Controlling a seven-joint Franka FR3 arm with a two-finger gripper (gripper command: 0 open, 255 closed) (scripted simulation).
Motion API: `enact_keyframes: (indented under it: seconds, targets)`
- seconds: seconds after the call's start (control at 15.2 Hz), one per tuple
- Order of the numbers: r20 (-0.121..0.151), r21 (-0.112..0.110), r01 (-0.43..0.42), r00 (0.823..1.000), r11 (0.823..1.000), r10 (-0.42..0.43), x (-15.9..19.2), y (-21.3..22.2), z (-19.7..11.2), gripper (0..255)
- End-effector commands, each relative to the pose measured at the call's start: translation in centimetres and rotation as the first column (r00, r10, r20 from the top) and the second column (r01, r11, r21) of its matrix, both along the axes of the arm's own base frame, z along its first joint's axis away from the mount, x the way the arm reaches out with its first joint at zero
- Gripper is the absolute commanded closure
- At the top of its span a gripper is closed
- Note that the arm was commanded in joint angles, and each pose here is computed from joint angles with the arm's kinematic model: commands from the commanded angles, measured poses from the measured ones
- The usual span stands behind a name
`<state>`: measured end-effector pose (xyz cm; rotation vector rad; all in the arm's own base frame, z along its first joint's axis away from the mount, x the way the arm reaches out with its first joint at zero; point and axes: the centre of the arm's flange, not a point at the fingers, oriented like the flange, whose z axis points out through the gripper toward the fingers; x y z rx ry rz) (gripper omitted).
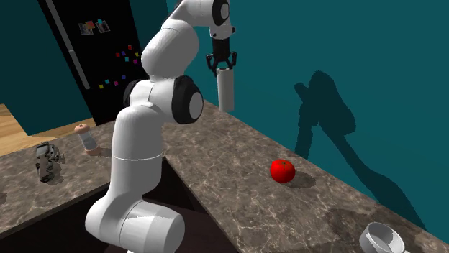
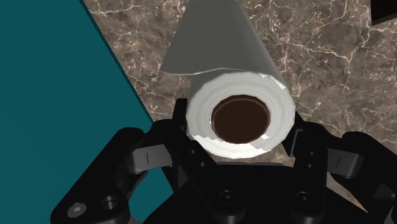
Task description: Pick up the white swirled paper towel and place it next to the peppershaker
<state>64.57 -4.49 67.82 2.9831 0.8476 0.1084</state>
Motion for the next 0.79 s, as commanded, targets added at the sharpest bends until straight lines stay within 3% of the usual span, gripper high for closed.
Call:
enact_keyframes:
  seconds: [0.0, 0.73]
  targets:
    - [-0.001, 0.000, 0.000, 1.000, 1.000, 0.000, -0.1, 0.0, 1.0, 255]
    - [-0.001, 0.000, 0.000, 1.000, 1.000, 0.000, -7.4, 12.5, 1.1, 255]
